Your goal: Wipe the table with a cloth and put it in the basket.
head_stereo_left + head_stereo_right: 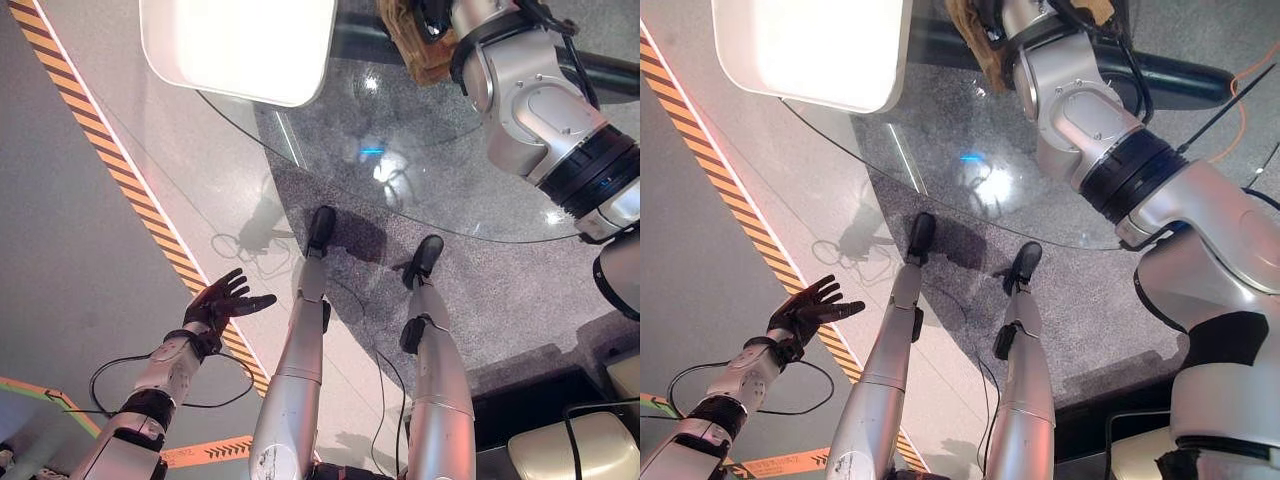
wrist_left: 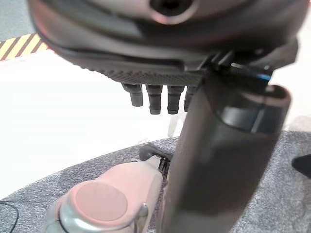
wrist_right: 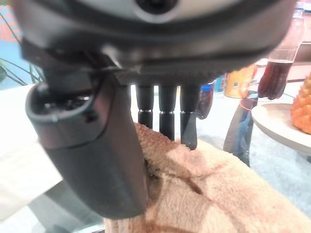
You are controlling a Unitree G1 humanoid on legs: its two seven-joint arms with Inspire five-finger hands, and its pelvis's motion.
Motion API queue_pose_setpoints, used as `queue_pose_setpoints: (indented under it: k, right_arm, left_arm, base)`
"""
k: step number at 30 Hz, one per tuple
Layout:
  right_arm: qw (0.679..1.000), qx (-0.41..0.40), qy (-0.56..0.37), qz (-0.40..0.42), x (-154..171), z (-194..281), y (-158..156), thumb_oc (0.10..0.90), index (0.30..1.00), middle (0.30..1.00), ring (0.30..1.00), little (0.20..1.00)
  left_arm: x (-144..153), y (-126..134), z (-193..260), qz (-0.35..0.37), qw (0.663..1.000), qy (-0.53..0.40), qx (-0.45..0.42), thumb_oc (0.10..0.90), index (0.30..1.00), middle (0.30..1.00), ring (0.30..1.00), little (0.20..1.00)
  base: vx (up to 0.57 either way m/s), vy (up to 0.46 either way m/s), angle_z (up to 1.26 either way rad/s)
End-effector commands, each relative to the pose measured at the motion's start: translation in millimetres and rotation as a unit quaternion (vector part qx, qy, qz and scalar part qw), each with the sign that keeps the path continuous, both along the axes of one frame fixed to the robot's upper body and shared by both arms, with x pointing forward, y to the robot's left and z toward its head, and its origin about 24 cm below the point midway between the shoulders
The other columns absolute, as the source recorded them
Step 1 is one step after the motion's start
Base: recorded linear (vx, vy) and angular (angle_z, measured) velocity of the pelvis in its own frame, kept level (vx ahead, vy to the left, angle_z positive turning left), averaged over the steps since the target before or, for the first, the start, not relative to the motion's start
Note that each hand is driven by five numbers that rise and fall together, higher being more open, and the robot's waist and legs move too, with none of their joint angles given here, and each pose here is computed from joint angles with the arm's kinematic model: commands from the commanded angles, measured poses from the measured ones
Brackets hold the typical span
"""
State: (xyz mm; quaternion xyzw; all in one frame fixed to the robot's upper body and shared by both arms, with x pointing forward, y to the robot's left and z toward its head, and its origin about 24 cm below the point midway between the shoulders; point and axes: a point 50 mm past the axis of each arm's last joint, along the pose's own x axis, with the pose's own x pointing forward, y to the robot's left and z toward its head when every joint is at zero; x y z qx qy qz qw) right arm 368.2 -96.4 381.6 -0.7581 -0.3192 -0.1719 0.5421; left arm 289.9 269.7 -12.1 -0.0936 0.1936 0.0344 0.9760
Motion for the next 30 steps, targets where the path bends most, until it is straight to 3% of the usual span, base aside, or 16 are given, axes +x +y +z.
queue_pose_setpoints:
  k: [1,8,13,23,30]
  right_arm:
    - [0.993,-0.020,-0.074,0.086,-30.3,21.9,41.6,0.100,0.300,0.300,0.300,0.200]
    - [0.981,0.165,-0.085,0.058,-4.2,13.7,-20.9,0.100,0.300,0.300,0.300,0.200]
    - [0.962,0.243,-0.104,0.064,-4.3,4.8,-53.8,0.100,0.300,0.300,0.300,0.200]
    - [0.936,0.310,-0.129,0.106,-18.8,-15.0,-81.8,0.100,0.300,0.300,0.300,0.200]
    - [0.921,0.339,-0.137,0.132,-29.6,-35.3,-90.5,0.100,0.300,0.300,0.300,0.200]
  left_arm:
    - [-14.5,20.7,-6.3,0.043,0.999,0.005,0.027,0.800,0.900,0.900,0.900,0.900]
    - [-1.6,26.3,31.7,0.144,0.980,-0.134,0.012,0.800,0.900,0.900,0.900,0.900]
    - [8.0,39.6,70.3,0.221,0.950,-0.221,-0.001,0.800,0.900,0.900,0.900,0.900]
    - [14.3,82.9,157.3,0.413,0.843,-0.344,-0.017,0.800,0.900,0.900,0.900,0.900]
    - [5.3,73.2,218.7,0.455,0.751,-0.476,-0.043,0.800,0.900,0.900,0.900,0.900]
  base:
    - [0.00,0.000,0.00]
    - [-0.02,0.007,0.02]
    - [0.00,0.023,0.01]
    - [0.00,0.048,-0.02]
    - [0.00,0.010,-0.04]
